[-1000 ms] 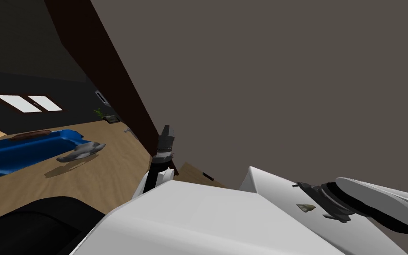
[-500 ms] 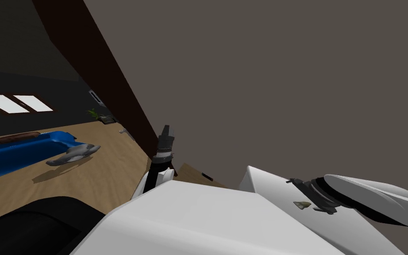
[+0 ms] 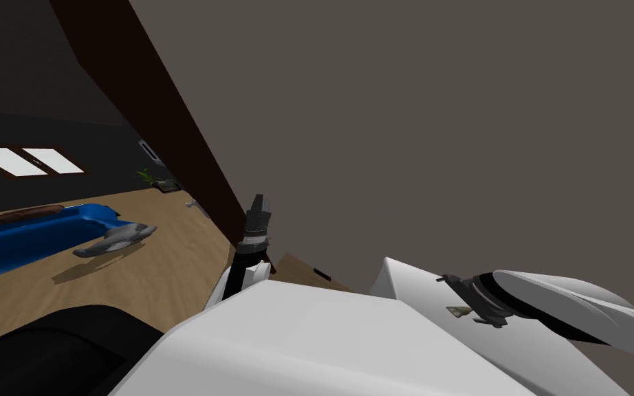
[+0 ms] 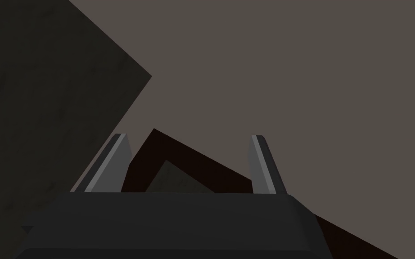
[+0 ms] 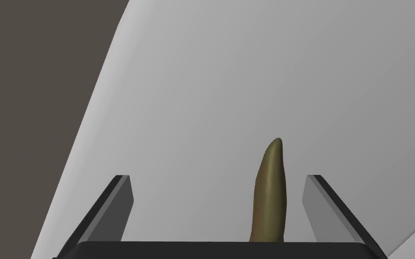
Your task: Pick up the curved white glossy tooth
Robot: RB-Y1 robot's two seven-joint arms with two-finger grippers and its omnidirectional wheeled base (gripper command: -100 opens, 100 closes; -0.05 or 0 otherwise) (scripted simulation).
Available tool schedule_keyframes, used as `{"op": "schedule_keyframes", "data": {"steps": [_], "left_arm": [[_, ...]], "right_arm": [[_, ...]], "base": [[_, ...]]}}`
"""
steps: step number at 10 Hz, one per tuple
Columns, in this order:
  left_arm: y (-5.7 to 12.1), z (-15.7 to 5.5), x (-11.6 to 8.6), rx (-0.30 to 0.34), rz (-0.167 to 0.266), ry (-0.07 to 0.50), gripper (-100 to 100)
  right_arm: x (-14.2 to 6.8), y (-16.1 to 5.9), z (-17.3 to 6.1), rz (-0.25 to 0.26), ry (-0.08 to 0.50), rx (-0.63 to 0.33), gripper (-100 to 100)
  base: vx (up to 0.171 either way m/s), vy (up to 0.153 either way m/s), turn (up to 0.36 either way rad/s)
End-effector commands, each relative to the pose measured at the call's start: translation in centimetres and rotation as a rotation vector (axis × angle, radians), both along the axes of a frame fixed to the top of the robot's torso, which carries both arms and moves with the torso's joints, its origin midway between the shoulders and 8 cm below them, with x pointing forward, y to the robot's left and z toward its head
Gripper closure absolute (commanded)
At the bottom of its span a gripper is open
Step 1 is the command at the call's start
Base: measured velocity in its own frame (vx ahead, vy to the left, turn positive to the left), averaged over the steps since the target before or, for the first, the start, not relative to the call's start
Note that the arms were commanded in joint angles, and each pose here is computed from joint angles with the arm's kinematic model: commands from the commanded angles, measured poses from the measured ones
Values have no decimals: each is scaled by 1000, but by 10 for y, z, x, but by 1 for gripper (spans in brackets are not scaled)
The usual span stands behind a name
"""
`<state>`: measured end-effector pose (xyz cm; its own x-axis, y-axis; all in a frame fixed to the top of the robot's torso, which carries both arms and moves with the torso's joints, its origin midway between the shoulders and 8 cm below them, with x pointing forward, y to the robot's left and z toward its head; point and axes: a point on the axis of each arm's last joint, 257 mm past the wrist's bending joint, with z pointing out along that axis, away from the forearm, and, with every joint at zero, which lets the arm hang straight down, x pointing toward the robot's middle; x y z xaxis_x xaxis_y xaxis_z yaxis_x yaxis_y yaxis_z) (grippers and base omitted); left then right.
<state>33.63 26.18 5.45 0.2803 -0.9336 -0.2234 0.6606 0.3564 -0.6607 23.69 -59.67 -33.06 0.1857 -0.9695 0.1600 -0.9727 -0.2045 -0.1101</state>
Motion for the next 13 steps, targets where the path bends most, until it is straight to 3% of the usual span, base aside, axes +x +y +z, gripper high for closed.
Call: {"op": "schedule_keyframes", "data": {"steps": [1,6,7,11,12,13], "left_arm": [[0,0,0,0,0,0,0],[0,0,0,0,0,0,0],[0,0,0,0,0,0,0],[0,0,0,0,0,0,0],[0,0,0,0,0,0,0],[0,0,0,0,0,0,0]], "right_arm": [[1,0,0,-6,-1,2,-100],[-9,-5,-17,-16,-3,-4,-100],[-9,-6,-18,-15,-4,-6,100],[-9,-5,-18,-15,-5,-5,100],[-9,-5,-18,-15,-5,-5,0],[-4,-3,-8,-11,-3,-2,100]], "base": [[6,-5,-20],[11,8,26],[0,0,0],[0,0,0],[0,0,0],[-10,-10,-51]]}}
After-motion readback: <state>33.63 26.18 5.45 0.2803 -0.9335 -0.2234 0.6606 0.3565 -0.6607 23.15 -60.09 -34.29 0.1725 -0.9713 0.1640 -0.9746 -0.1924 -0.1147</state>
